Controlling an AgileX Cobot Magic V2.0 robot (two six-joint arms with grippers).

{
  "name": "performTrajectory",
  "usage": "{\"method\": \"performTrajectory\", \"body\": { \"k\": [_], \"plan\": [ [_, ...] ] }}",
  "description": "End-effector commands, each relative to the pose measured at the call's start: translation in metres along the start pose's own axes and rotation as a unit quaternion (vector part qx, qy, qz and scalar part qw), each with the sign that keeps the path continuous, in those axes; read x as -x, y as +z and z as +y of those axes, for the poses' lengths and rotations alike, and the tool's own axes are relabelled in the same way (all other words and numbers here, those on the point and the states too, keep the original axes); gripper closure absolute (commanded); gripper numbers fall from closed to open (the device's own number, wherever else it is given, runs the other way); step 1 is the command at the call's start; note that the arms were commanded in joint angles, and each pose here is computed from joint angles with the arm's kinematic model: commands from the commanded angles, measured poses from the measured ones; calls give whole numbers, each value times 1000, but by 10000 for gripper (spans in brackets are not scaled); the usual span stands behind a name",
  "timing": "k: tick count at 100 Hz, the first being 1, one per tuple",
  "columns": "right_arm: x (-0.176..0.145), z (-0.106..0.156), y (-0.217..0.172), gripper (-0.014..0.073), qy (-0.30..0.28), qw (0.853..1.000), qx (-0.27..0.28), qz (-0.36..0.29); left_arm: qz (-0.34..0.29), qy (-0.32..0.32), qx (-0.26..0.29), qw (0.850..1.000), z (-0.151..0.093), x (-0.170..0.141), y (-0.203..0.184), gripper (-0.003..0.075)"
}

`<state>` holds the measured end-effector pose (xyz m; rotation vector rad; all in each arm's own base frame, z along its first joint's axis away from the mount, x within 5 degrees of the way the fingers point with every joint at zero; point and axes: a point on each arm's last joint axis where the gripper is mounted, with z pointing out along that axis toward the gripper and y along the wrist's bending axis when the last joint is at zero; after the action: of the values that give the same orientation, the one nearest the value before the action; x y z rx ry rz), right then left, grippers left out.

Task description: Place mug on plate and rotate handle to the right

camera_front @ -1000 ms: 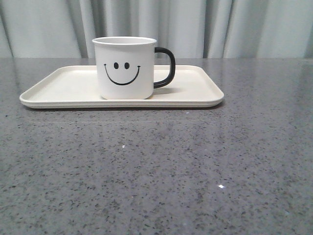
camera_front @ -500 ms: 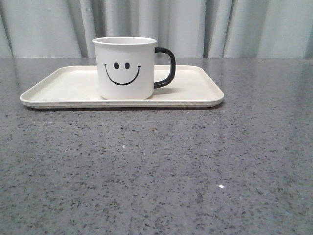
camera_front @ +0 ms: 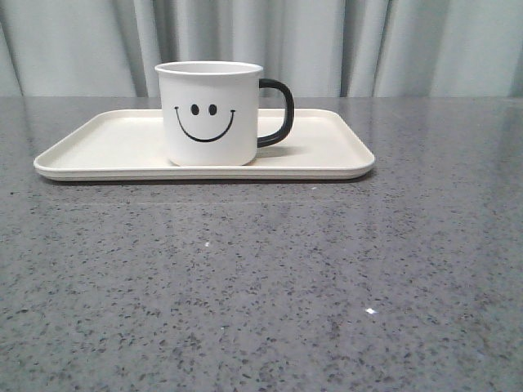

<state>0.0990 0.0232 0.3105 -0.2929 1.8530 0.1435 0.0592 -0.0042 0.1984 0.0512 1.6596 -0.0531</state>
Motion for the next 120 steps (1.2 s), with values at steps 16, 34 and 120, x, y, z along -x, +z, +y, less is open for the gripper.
{"method": "performTrajectory", "body": {
  "k": [16, 34, 120],
  "plan": [
    [12, -3, -3, 660, 8, 999, -16, -38, -64, 2, 3, 998, 0, 7, -4, 740],
    [12, -3, -3, 660, 8, 999, -16, -38, -76, 2, 3, 997, 0, 8, -6, 740],
    [12, -3, -3, 660, 8, 999, -16, -38, -76, 2, 3, 997, 0, 8, -6, 740]
  ]
}}
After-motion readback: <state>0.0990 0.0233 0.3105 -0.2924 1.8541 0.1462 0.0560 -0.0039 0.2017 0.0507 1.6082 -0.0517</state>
